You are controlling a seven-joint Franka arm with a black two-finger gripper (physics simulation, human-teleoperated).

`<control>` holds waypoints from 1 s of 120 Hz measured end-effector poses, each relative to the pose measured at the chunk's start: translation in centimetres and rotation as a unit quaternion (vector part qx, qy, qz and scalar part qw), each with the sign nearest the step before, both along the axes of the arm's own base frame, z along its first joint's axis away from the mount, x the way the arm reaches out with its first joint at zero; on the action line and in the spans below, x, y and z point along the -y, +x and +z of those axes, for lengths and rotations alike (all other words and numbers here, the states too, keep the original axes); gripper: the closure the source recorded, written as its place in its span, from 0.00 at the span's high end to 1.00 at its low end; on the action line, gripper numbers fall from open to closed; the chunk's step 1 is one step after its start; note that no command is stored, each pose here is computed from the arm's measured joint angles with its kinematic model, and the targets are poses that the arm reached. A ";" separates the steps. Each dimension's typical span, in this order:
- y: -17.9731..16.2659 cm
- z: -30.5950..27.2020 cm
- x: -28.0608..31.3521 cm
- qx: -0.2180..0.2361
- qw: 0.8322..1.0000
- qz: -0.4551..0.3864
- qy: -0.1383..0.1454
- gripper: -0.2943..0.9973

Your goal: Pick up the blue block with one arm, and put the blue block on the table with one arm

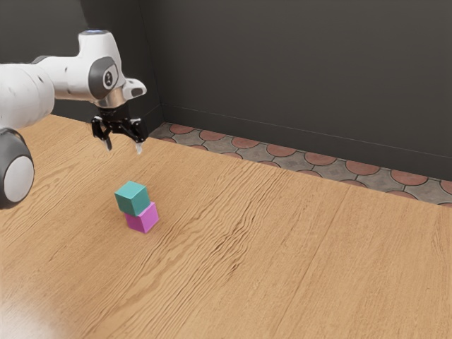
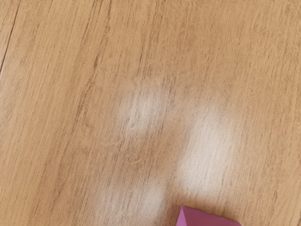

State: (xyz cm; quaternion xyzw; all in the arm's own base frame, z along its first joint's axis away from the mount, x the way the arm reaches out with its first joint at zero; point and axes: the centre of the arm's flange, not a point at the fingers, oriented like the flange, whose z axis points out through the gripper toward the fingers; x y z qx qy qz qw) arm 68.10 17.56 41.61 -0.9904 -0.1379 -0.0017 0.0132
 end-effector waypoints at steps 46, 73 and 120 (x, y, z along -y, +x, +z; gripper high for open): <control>-3.3 -2.1 1.5 0.060 0.990 -0.125 -0.026 0.77; -6.2 -4.2 3.7 0.038 0.979 -0.189 -0.060 0.77; -7.0 -5.5 4.4 -0.008 0.965 -0.258 -0.036 0.77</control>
